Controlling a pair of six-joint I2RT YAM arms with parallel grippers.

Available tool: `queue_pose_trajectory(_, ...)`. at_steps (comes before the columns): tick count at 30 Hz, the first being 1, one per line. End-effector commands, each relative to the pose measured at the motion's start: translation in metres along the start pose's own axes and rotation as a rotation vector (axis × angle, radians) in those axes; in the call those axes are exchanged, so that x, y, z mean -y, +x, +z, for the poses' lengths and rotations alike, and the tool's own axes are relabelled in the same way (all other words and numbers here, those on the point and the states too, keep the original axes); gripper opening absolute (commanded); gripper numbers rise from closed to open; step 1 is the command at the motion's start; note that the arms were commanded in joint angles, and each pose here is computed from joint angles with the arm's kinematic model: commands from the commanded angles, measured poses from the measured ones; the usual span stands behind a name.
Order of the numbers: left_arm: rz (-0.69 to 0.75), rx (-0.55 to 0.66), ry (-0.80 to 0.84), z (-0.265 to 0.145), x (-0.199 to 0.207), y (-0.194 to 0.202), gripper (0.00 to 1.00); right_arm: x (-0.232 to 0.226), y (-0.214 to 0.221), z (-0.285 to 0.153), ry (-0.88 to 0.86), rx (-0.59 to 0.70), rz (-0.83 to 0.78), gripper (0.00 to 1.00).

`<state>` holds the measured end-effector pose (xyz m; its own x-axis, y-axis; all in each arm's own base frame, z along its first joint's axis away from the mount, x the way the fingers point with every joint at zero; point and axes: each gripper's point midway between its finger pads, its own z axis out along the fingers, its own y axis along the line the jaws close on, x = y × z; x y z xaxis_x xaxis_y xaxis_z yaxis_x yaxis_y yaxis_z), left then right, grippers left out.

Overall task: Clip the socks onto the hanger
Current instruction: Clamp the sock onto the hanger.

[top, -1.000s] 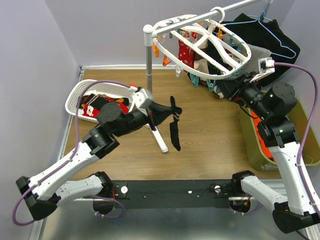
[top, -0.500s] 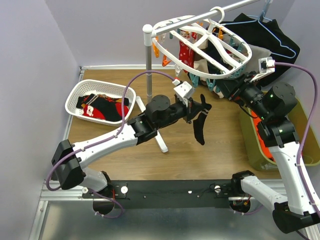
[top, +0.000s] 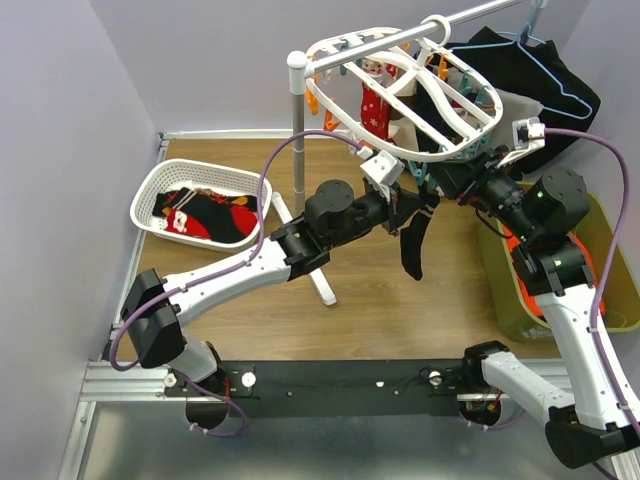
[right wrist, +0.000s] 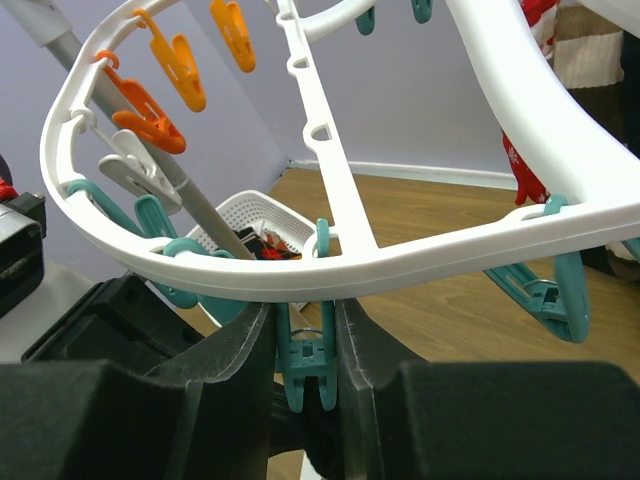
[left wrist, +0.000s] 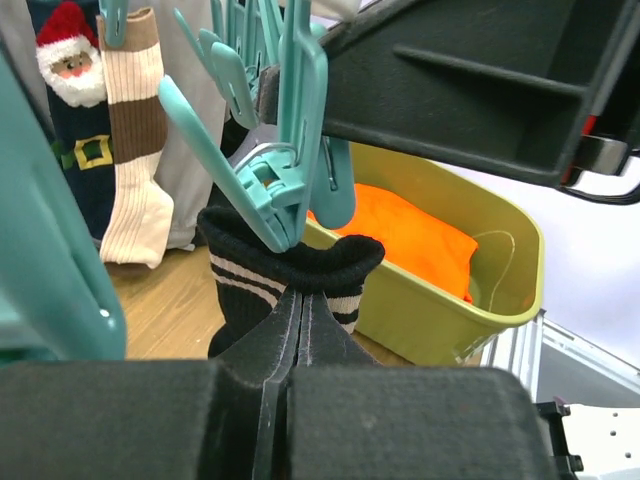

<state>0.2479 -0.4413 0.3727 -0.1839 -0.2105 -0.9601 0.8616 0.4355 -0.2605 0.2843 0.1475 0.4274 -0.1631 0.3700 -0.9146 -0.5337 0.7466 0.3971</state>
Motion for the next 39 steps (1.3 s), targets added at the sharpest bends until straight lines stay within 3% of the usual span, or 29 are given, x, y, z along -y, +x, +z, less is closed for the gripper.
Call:
queue_pose_trajectory(1,-0.003,0.052,-0.015,0.007,0.002,-0.019,0.00,-0.002,0.009,-0.001,-0.016,-0.023,0.021,0.01)
queue_pose_trajectory(39,-0.012,0.086,0.003,0.011,0.009,-0.038,0.00,0.012,0.019,-0.004,0.034,-0.029,-0.023,0.01)
